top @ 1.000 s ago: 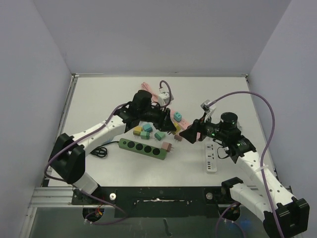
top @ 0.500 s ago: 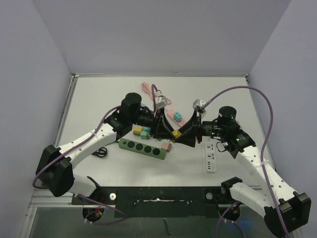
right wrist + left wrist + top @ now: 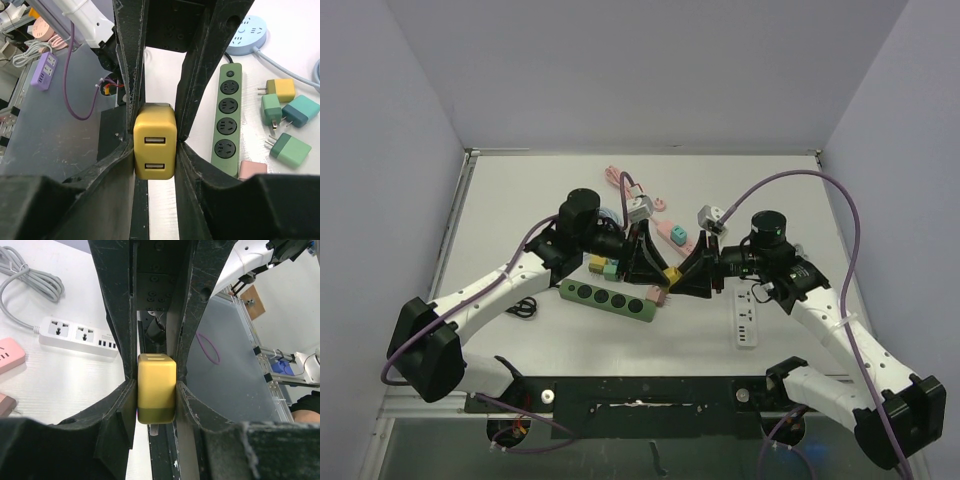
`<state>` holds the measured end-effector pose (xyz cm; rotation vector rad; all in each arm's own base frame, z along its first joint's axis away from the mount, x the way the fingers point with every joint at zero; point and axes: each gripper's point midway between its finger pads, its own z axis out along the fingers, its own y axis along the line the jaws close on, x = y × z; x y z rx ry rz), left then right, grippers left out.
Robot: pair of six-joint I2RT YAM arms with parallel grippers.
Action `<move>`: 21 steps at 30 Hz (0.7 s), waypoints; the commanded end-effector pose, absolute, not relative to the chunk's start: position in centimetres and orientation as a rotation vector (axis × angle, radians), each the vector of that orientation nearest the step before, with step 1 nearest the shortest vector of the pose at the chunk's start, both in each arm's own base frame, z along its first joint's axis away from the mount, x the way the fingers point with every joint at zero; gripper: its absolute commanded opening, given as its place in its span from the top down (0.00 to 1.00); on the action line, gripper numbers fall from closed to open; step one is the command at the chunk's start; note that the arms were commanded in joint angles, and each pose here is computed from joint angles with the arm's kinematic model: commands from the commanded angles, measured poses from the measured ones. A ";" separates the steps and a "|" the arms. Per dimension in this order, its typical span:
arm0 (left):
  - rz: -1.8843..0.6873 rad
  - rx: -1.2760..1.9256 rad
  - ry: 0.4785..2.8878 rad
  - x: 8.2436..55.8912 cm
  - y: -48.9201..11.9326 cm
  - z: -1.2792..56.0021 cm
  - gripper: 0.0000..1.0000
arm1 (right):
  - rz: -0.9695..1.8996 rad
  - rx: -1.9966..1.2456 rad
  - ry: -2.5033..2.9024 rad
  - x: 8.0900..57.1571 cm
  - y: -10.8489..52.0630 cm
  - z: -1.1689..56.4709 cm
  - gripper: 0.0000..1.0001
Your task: Insert the plug
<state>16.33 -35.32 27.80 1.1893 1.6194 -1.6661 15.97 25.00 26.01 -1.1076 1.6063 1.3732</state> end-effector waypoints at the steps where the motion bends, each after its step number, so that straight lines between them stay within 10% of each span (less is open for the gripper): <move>1: -1.647 1.205 1.519 16.4 -35.6 29.5 0.84 | 1.389 -1.186 1.483 15.9 25.9 28.5 0.67; 21: -1.686 1.192 1.508 15.8 -35.3 29.3 0.78 | 1.424 -1.174 1.445 17.2 27.0 28.8 0.63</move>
